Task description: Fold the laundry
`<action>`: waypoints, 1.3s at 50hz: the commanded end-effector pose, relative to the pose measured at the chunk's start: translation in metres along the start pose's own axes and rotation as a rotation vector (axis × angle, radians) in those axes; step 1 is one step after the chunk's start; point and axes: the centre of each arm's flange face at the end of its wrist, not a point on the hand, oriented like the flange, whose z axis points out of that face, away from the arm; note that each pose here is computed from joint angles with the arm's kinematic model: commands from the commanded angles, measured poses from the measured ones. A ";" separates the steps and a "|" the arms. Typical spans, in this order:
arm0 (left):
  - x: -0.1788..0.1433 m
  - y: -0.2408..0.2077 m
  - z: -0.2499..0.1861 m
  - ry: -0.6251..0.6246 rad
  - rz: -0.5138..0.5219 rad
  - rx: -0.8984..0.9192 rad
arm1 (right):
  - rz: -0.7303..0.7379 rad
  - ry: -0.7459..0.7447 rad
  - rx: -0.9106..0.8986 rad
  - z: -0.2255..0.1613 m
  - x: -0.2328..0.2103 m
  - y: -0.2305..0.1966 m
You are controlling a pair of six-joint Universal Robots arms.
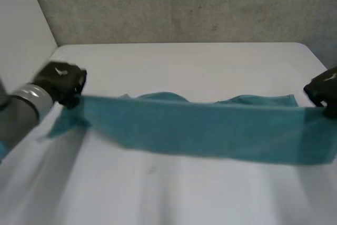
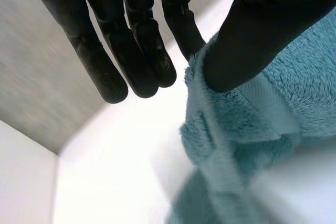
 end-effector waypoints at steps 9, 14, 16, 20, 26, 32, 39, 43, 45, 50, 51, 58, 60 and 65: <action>-0.075 -0.122 0.084 -0.407 0.181 0.597 | 0.161 0.688 0.554 0.025 0.096 -0.123; -0.101 -0.183 0.041 -0.600 0.193 0.925 | 0.222 0.888 0.858 -0.058 0.127 -0.155; -0.098 -0.174 0.038 -0.571 0.174 0.898 | 0.199 0.839 0.854 -0.060 0.115 -0.148; -0.086 -0.153 0.039 -0.495 0.147 0.840 | 0.192 0.729 0.797 -0.038 0.091 -0.133; -0.052 -0.081 0.053 -0.338 0.133 0.641 | 0.198 0.554 0.638 0.002 0.041 -0.092; -0.007 -0.001 0.055 -0.172 0.107 0.435 | 0.210 0.430 0.499 0.025 0.000 -0.053; 0.031 0.073 0.060 -0.055 0.060 0.217 | 0.223 0.265 0.325 0.065 -0.052 -0.005; 0.037 0.087 0.061 -0.036 0.051 0.174 | 0.228 0.239 0.289 0.069 -0.061 0.005; 0.039 0.093 0.060 -0.024 0.048 0.156 | 0.230 0.239 0.285 0.069 -0.061 0.007; 0.040 0.097 0.061 -0.018 0.046 0.142 | 0.245 0.268 0.268 0.072 -0.048 0.013; 0.040 0.098 0.061 -0.018 0.045 0.140 | 0.245 0.268 0.268 0.072 -0.048 0.013; 0.033 0.102 0.070 -0.035 0.039 0.136 | 0.272 0.325 0.230 0.077 -0.025 0.028; 0.033 0.103 0.072 -0.037 0.039 0.137 | 0.271 0.327 0.227 0.077 -0.024 0.029; 0.034 0.114 0.082 -0.037 0.038 0.120 | 0.277 0.334 0.222 0.079 -0.022 0.031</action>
